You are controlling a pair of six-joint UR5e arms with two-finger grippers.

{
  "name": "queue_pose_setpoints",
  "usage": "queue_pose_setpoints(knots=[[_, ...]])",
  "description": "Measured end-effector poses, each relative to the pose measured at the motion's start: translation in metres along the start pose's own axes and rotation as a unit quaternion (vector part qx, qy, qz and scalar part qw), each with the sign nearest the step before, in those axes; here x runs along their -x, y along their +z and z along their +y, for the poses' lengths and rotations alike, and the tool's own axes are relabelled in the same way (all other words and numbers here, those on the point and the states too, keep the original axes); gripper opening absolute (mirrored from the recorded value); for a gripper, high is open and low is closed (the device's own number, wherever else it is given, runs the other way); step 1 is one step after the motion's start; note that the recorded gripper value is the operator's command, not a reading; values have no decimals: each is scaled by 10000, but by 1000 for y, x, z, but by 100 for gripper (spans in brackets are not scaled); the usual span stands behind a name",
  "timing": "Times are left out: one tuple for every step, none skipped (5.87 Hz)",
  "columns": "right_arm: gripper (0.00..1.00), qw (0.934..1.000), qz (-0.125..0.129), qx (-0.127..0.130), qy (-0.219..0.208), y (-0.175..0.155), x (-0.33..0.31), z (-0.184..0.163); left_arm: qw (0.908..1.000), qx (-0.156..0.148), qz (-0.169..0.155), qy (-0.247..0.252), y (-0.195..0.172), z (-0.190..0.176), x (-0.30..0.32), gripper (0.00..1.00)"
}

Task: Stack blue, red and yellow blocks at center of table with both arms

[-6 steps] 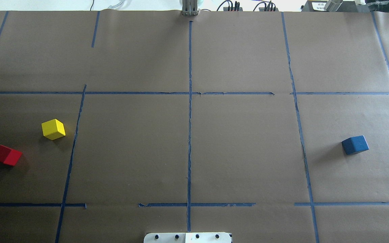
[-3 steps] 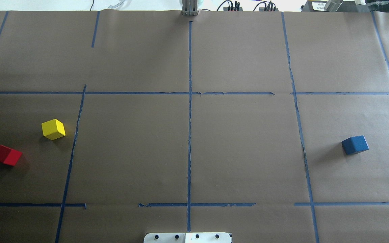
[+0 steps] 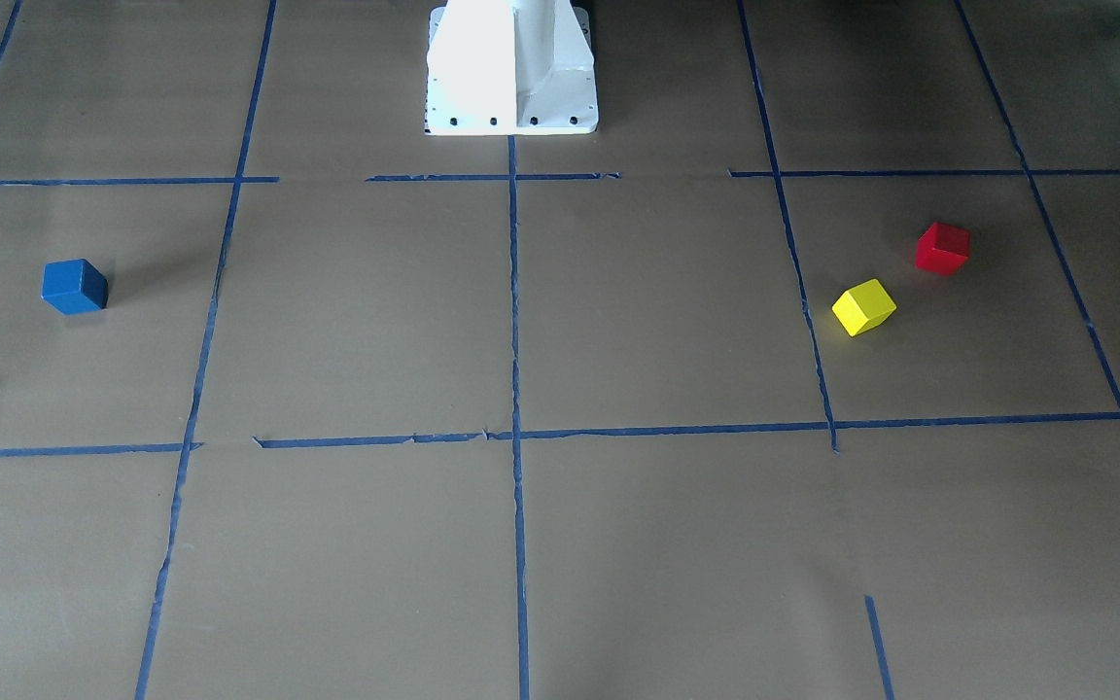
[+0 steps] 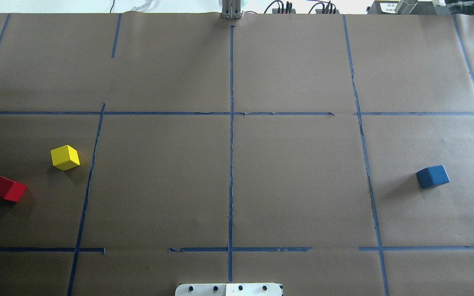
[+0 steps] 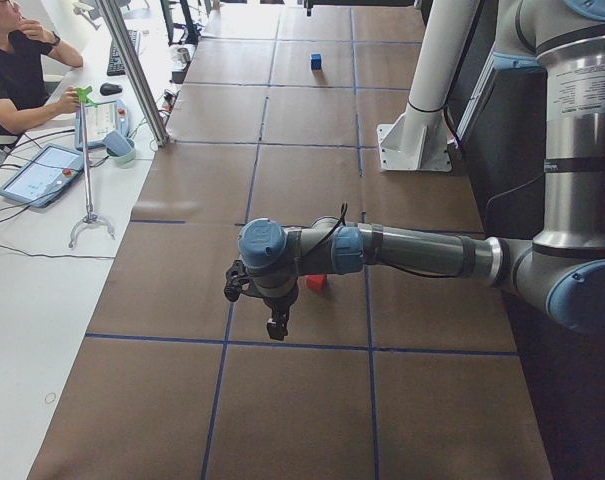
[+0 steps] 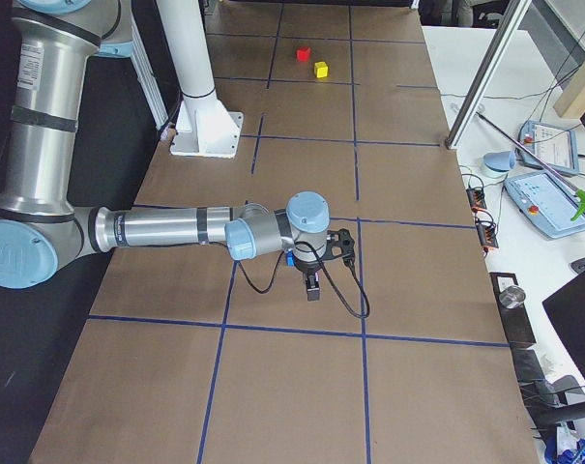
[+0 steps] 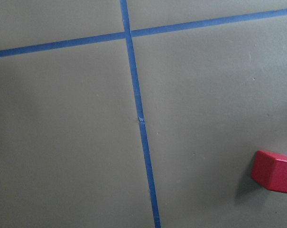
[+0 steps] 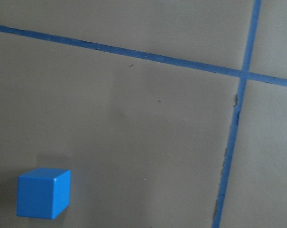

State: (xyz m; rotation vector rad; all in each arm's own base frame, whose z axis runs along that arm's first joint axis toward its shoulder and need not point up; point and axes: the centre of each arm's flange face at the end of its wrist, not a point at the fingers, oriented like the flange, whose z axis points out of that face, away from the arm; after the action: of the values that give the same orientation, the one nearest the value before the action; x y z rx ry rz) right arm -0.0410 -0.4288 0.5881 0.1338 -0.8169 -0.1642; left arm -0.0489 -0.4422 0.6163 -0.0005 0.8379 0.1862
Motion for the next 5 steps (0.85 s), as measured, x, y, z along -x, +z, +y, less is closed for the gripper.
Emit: queue_pose_setpoints(knots=[[100, 9997, -116, -27, 195, 15, 32, -9, 10000, -19, 2, 27, -2, -1, -2, 100], [100, 9985, -202, -14, 512, 29, 62, -16, 10000, -35, 1, 48, -3, -2, -3, 100], [100, 9974, -187, 22, 699, 44, 87, -19, 10000, -44, 0, 61, -3, -2, -4, 100], [100, 9975, -123, 92, 695, 59, 103, -17, 10000, -49, -1, 64, -4, -2, -4, 100], [100, 9978, -101, 188, 631, 70, 112, -13, 10000, -51, -2, 65, -4, -2, -4, 100]])
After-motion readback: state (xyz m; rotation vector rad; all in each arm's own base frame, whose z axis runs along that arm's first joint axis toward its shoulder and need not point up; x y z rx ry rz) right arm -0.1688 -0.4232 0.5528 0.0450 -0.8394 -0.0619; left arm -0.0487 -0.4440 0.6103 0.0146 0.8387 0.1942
